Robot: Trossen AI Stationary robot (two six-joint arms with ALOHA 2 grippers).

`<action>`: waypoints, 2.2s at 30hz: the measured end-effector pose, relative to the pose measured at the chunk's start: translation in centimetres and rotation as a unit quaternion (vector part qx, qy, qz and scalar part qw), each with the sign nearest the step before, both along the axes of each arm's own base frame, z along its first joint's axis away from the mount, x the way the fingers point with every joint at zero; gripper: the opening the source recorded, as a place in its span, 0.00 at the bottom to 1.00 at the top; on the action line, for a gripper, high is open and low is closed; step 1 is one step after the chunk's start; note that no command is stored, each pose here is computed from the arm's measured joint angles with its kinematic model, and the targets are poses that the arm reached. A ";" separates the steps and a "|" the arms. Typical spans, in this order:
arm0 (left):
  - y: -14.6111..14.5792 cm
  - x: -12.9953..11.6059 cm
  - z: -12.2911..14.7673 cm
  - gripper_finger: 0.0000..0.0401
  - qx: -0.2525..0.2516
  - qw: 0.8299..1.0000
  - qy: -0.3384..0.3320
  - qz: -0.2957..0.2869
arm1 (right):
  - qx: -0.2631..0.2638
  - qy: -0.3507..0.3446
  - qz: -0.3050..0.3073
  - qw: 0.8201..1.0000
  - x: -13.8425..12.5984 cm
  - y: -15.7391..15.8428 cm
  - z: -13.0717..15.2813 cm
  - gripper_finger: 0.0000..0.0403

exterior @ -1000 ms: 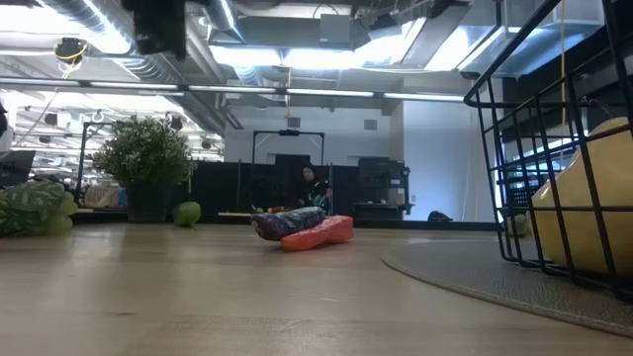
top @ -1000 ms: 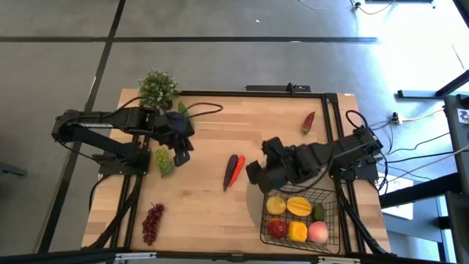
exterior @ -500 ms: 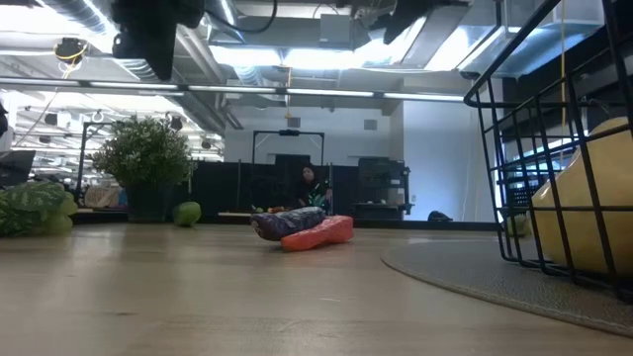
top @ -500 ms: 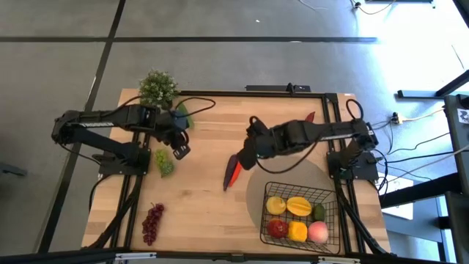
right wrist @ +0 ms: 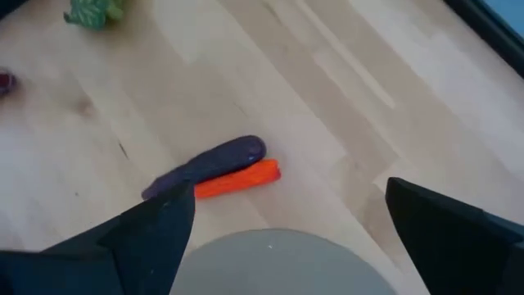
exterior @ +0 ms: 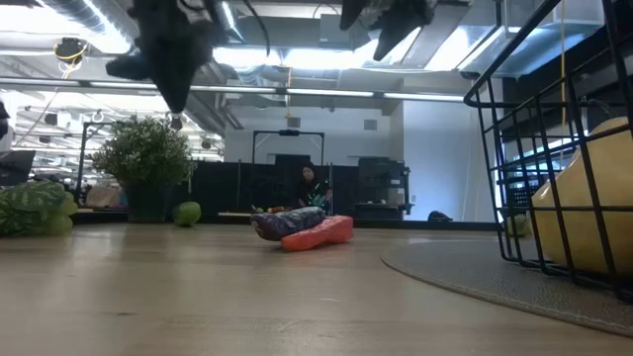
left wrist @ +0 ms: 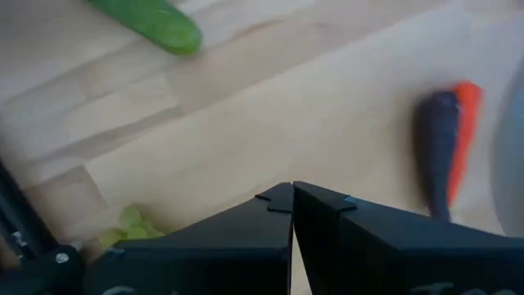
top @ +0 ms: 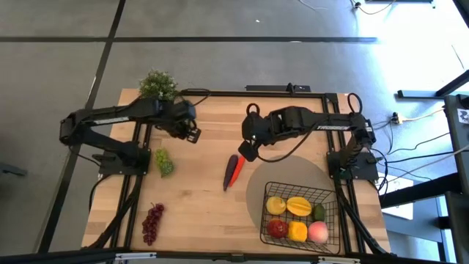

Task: Build produce basket
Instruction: Put the violet eggplant into the wire basket

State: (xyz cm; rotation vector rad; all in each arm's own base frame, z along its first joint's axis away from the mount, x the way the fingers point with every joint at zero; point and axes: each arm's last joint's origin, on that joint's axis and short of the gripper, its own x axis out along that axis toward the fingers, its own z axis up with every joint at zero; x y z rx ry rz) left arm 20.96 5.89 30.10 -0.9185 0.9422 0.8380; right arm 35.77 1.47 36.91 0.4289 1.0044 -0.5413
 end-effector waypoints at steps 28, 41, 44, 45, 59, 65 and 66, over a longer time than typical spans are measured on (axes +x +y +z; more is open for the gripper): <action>6.4 2.1 -5.2 0.00 -0.035 0.991 0.110 -0.074 | 0.095 -0.047 -0.016 0.994 1.4 -4.8 -0.4 0.95; 3.8 2.0 -2.4 0.00 0.060 0.977 0.053 -0.198 | 0.189 -0.024 -0.186 0.964 3.1 -2.4 -3.2 0.95; 3.1 0.9 -0.9 0.00 0.082 0.975 0.033 -0.202 | 0.207 -0.014 -0.228 0.951 4.0 -1.4 -4.5 0.95; 2.9 0.5 -0.5 0.00 0.086 0.975 0.028 -0.201 | 0.213 -0.013 -0.239 0.947 4.2 -1.2 -4.8 0.95; 1.6 -2.3 2.7 0.00 0.146 0.964 -0.036 -0.218 | 0.213 0.029 -0.361 0.907 7.0 2.4 -10.9 0.95; 1.5 -2.7 3.2 0.00 0.175 0.953 -0.044 -0.244 | 0.221 0.039 -0.397 0.890 8.2 2.9 -13.5 0.95; 1.4 -2.8 3.2 0.00 0.177 0.952 -0.042 -0.248 | 0.224 0.037 -0.409 0.884 8.3 2.9 -13.8 0.95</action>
